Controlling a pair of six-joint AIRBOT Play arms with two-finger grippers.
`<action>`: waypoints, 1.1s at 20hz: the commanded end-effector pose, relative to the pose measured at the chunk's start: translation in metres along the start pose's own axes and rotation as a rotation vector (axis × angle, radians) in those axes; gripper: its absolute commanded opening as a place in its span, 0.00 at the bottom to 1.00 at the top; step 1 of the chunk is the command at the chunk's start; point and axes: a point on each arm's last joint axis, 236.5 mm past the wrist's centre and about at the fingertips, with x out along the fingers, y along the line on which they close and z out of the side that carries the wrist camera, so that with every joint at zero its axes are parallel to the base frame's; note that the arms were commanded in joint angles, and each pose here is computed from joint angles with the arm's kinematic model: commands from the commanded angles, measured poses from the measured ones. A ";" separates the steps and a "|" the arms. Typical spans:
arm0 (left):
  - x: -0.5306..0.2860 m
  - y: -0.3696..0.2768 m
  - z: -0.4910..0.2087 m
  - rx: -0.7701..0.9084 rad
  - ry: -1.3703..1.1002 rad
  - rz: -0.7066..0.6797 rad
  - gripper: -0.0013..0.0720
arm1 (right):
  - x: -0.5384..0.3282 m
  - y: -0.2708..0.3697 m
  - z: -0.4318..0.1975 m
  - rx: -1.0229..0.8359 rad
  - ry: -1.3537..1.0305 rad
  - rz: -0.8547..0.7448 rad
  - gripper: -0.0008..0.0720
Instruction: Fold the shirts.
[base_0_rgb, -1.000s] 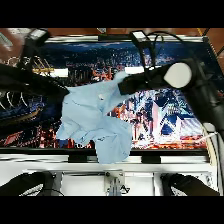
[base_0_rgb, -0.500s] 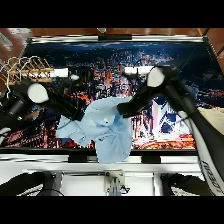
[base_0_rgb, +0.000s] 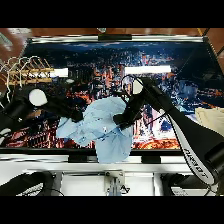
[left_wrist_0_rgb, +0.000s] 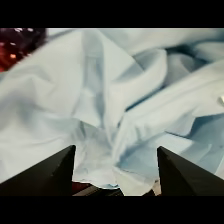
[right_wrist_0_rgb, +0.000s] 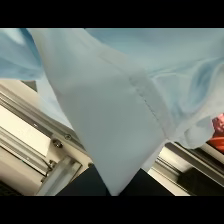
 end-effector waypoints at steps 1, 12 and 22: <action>-0.019 0.012 0.010 -0.077 -0.026 -0.038 0.86 | -0.005 -0.001 -0.008 -0.004 0.015 -0.013 0.10; 0.037 -0.034 -0.088 -0.154 0.404 -0.166 0.83 | -0.033 -0.006 0.003 0.014 -0.141 -0.086 0.10; 0.059 -0.037 -0.111 -0.065 0.396 0.014 0.62 | -0.034 -0.004 0.011 0.028 -0.175 -0.077 0.10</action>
